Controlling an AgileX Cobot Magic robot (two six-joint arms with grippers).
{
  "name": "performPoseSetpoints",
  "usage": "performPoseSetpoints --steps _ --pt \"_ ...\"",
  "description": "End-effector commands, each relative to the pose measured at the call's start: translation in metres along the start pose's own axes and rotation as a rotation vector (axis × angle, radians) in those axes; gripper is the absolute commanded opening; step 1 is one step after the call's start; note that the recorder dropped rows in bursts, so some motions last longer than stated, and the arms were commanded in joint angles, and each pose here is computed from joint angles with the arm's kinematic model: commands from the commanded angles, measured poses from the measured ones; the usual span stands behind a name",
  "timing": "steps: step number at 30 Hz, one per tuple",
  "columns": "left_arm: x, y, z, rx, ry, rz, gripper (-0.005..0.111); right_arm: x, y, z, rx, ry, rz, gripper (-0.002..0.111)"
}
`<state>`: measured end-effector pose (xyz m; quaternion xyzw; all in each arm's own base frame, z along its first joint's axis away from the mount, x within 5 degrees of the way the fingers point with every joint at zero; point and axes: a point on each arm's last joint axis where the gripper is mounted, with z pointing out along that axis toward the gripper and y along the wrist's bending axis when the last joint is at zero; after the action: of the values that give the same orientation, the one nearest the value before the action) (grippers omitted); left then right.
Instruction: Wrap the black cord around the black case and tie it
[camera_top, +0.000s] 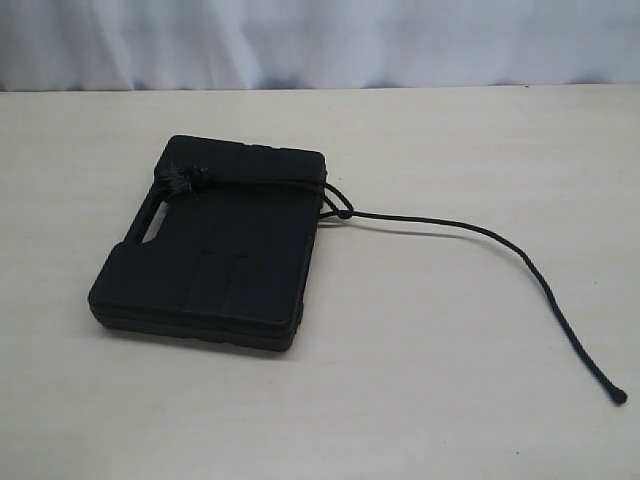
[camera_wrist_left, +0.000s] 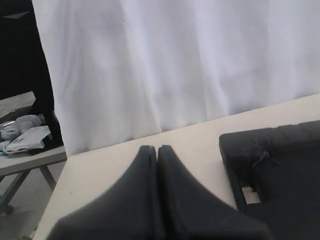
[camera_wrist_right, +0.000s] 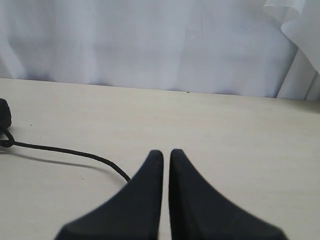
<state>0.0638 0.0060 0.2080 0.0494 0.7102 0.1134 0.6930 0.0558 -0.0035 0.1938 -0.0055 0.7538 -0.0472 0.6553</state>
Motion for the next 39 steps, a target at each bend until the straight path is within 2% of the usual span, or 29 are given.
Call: performPoseSetpoints --steps 1,13,39 --pt "0.008 -0.001 -0.008 0.004 0.047 -0.025 0.0 0.001 0.0 0.0 0.005 0.002 -0.003 0.004" --pt "0.022 -0.005 -0.009 0.035 0.197 -0.041 0.0 0.001 0.0 0.0 0.005 0.002 -0.003 0.004" --pt "0.024 -0.005 -0.01 0.041 0.22 -0.039 0.0 0.001 0.0 0.0 0.005 0.002 -0.001 0.004"
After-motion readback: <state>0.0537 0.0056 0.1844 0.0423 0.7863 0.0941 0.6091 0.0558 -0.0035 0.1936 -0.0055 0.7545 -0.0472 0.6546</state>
